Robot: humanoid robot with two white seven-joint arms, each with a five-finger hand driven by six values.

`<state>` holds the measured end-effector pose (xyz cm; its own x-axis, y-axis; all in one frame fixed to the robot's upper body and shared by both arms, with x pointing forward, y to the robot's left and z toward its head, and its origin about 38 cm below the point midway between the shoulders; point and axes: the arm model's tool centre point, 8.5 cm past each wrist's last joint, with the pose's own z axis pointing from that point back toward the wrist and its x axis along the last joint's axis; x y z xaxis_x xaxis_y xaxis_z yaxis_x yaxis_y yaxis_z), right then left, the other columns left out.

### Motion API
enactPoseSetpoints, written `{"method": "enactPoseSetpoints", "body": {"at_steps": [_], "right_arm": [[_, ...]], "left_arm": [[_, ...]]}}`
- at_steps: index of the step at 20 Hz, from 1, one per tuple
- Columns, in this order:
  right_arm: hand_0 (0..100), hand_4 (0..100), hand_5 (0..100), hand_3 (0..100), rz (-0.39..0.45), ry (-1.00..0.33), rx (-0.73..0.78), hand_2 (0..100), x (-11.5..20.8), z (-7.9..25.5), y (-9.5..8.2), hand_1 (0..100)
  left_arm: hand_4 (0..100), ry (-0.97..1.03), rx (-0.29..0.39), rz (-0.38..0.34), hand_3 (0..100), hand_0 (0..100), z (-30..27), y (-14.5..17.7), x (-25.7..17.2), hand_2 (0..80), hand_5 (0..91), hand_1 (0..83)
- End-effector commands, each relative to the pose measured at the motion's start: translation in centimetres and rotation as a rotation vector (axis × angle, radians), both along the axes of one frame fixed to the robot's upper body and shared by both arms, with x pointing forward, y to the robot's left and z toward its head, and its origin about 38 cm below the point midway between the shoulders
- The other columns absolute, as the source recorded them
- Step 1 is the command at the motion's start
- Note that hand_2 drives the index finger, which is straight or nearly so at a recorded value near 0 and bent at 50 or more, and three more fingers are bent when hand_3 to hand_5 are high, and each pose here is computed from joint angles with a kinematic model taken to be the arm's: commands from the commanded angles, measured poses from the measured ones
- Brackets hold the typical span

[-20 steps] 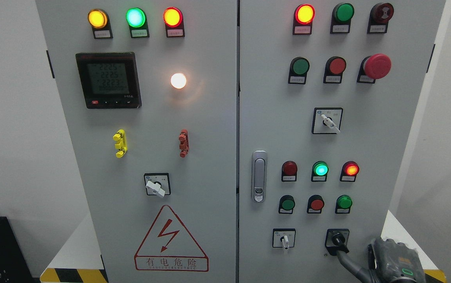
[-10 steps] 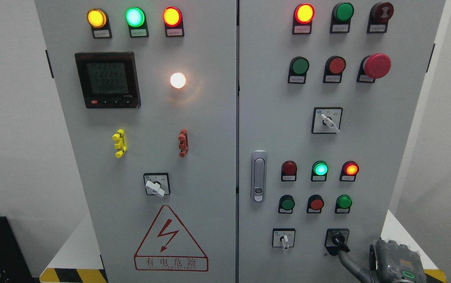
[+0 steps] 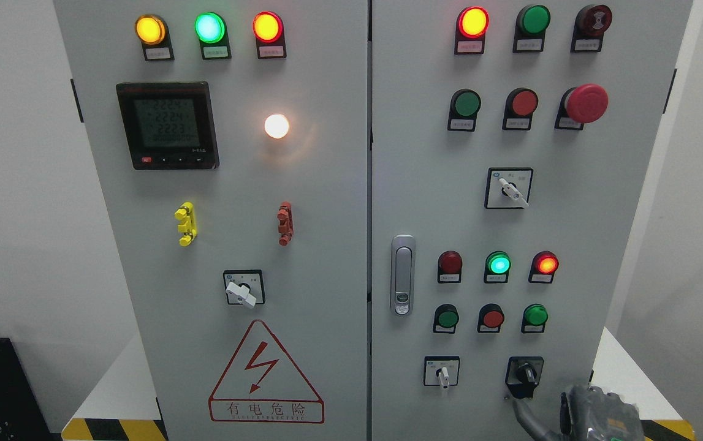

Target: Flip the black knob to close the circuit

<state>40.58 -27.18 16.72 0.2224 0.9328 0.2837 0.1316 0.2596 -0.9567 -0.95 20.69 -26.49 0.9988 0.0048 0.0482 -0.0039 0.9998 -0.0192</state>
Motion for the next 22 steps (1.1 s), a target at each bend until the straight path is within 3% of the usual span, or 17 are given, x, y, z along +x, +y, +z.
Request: {"method": "enactPoseSetpoints", "body": {"at_steps": [1, 3, 5, 7, 8, 10, 12, 16, 22], "right_arm": [[0, 82, 88, 100, 0.098, -0.086, 0.277, 80, -2.5, -0.1, 1.6, 0], [0, 84, 86, 100, 0.144, -0.112, 0.458, 74, -4.1, 0.0, 1.9, 3], [0, 77, 72, 91, 0.172, -0.164, 0.627, 61, -5.7, 0.7, 1.1, 6], [0, 51, 31, 62, 0.219, -0.223, 0.774, 42, -7.3, 1.0, 0.3, 7], [0, 46, 25, 57, 0.245, -0.246, 0.837, 38, -8.2, 0.9, -0.1, 7], [0, 27, 9, 33, 0.303, -0.279, 0.943, 19, -10.0, 0.5, -1.0, 6], [0, 15, 0, 20, 0.369, -0.288, 1.042, 7, -11.4, -0.3, -1.4, 2], [0, 5, 0, 11, 0.427, -0.287, 1.211, 0, -13.5, -1.7, -2.2, 0], [0, 4, 0, 6, 0.515, -0.23, 1.235, 0, -15.8, -3.6, -1.5, 0]], "left_arm": [[3, 0.001, 0.0, 0.018, 5, 0, 0.0, 0.0, 0.0, 0.0, 0.0, 0.0], [3, 0.001, 0.0, 0.018, 5, 0, 0.0, 0.0, 0.0, 0.0, 0.0, 0.0], [3, 0.001, 0.0, 0.018, 5, 0, 0.0, 0.0, 0.0, 0.0, 0.0, 0.0], [3, 0.001, 0.001, 0.018, 5, 0, 0.0, 0.1, 0.0, 0.0, 0.0, 0.0], [3, 0.001, 0.001, 0.018, 5, 0, 0.0, 0.1, 0.0, 0.0, 0.0, 0.0], [3, 0.001, 0.001, 0.018, 5, 0, 0.0, 0.1, 0.0, 0.0, 0.0, 0.0], [3, 0.001, 0.0, 0.018, 5, 0, 0.0, 0.0, 0.0, 0.0, 0.0, 0.0], [3, 0.001, 0.0, 0.018, 5, 0, 0.0, 0.0, 0.0, 0.1, 0.0, 0.0], [3, 0.001, 0.0, 0.018, 5, 0, 0.0, 0.0, 0.0, 0.0, 0.0, 0.0]]}}
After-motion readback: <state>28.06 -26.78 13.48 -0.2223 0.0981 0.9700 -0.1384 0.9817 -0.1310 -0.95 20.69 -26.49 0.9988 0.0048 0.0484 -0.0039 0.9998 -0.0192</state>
